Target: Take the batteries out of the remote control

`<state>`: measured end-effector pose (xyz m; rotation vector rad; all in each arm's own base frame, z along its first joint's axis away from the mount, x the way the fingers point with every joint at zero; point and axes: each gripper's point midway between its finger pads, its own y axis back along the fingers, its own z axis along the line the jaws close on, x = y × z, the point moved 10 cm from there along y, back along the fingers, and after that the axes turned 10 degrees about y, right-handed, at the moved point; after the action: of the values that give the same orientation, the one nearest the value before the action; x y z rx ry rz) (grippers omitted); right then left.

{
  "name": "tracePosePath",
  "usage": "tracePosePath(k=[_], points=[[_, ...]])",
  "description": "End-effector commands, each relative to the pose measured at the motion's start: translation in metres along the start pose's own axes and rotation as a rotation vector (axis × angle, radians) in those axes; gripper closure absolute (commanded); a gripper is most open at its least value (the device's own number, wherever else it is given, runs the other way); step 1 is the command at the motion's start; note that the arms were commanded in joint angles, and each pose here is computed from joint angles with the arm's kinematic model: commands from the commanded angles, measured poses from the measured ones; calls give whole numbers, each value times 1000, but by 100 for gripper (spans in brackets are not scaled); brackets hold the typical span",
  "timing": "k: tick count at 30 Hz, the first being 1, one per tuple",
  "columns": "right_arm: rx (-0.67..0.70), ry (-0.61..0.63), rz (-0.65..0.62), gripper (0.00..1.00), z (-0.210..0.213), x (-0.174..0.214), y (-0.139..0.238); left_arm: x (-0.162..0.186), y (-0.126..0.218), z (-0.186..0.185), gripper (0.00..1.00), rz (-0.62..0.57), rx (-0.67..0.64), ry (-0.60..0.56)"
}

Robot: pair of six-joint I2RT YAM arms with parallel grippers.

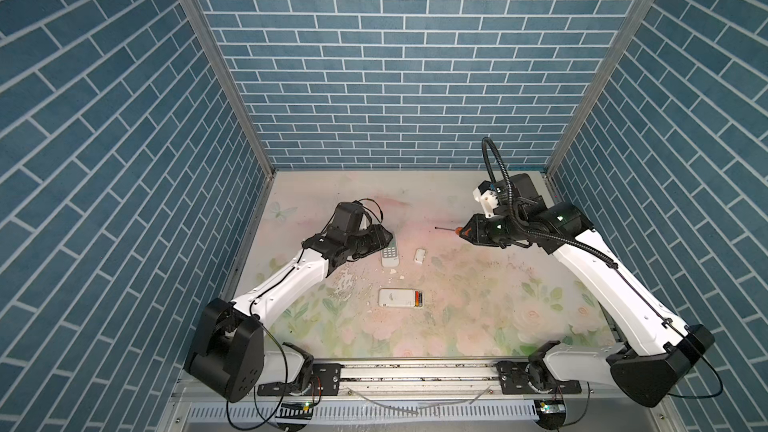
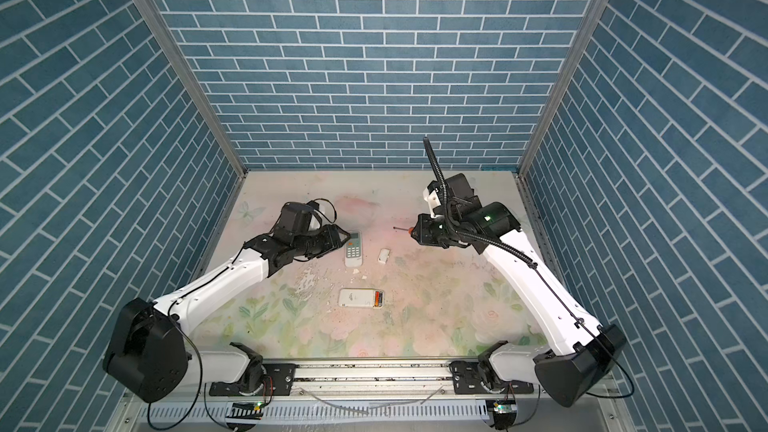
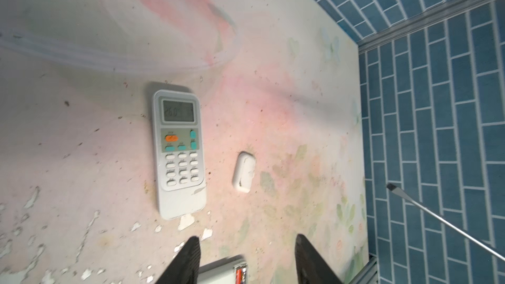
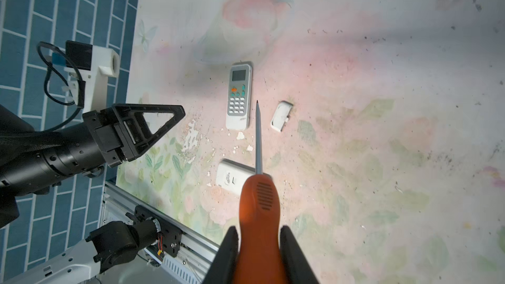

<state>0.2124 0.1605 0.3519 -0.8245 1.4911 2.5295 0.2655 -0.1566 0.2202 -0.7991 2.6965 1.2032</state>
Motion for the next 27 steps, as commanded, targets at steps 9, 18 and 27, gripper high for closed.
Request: tracePosePath(k=[9,18,27], points=[[-52,-101,313,100,-3,46,2,55,-8,33,44,134,-220,-139],[-83,-213,414,100,-7,69,-19,71,-27,50,44,177,-230,-143],[-82,-302,430,100,-5,76,-31,64,-49,46,44,137,-185,-193]])
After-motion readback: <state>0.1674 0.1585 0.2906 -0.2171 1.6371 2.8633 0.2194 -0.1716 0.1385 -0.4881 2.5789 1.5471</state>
